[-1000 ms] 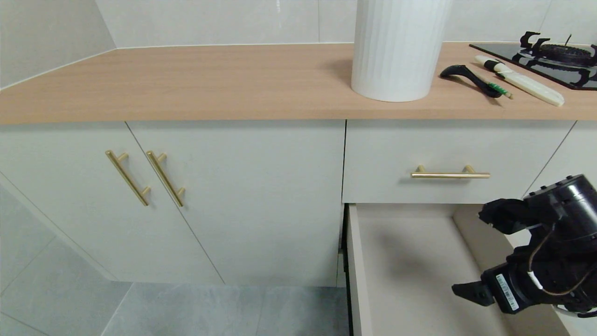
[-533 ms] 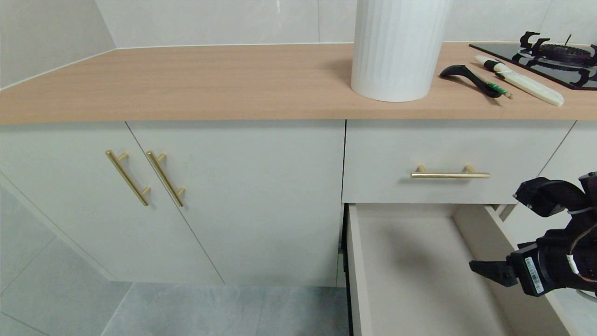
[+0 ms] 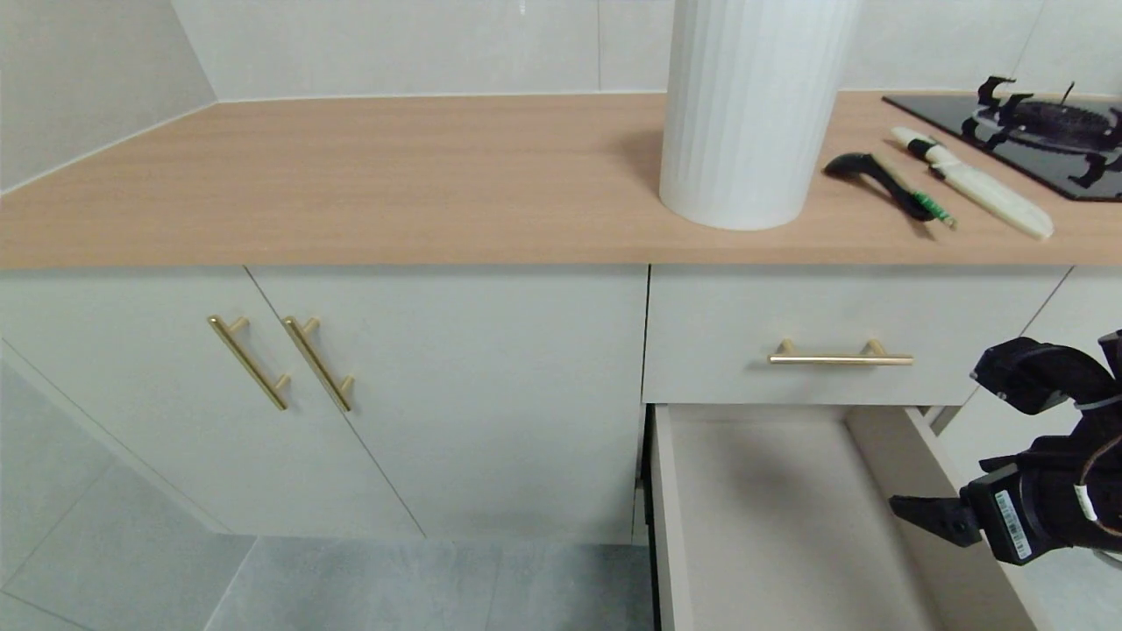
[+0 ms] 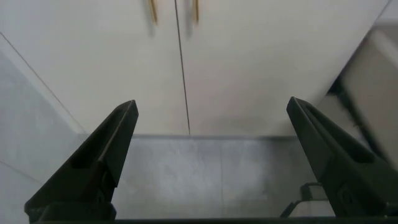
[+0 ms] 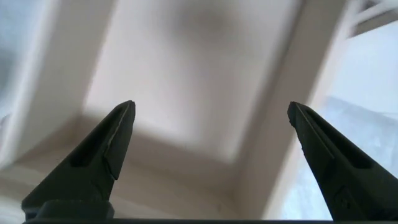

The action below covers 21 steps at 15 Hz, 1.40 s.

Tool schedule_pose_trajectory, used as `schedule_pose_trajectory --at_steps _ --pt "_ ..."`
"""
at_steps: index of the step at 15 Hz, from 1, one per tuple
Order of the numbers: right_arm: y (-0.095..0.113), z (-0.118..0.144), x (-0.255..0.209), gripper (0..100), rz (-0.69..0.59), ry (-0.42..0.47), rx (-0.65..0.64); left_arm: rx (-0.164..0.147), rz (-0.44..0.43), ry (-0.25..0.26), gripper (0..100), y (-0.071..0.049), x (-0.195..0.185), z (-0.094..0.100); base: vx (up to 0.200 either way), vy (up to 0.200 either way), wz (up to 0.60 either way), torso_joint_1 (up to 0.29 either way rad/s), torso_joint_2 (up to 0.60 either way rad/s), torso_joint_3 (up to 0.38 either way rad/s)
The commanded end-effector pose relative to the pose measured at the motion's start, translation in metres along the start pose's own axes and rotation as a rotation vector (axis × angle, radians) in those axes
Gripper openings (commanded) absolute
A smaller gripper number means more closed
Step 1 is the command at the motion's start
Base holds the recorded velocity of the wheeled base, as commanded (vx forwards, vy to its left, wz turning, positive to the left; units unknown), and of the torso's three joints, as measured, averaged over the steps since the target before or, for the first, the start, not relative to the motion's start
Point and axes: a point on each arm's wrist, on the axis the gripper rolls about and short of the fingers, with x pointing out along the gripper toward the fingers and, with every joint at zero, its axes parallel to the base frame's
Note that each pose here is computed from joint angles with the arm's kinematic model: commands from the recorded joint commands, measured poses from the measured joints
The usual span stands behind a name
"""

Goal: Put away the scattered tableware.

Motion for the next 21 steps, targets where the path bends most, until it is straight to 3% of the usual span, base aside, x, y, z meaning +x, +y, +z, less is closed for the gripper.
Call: schedule_pose_trajectory --at_steps 1,4,10,11,15,18,21 --pt "0.0 -0.001 0.001 100 0.0 0.006 -0.001 0.0 0.001 0.0 100 0.0 0.0 0.0 0.0 0.0 0.0 0.095 -0.64 -0.251" --pt "0.0 -0.001 0.002 100 0.0 0.01 -0.003 0.0 0.001 0.0 100 0.0 0.0 0.0 0.0 0.0 0.0 0.067 -0.52 -0.256" --pt "0.001 -0.004 0.001 100 0.0 0.014 -0.045 0.0 0.001 0.0 100 0.0 0.0 0.0 0.0 0.0 0.0 0.266 -0.42 -0.221" --pt "0.001 -0.002 0.002 100 -0.004 -0.014 -0.041 0.0 0.001 0.0 100 0.0 0.0 0.0 0.0 0.0 0.0 0.066 -0.11 -0.066" --pt "-0.004 0.054 -0.011 100 -0.05 -0.201 0.096 0.0 0.001 0.0 100 0.0 0.0 0.0 0.0 0.0 0.0 0.008 -0.02 -0.008" --pt "-0.008 0.095 -0.036 100 -0.048 -0.172 0.18 0.0 0.001 0.0 100 0.0 0.0 0.0 0.0 0.0 0.0 0.0 0.0 0.0" --pt "-0.007 0.13 -0.022 100 -0.097 -0.158 0.296 0.0 0.001 0.0 100 0.0 0.0 0.0 0.0 0.0 0.0 0.0 0.0 0.0"
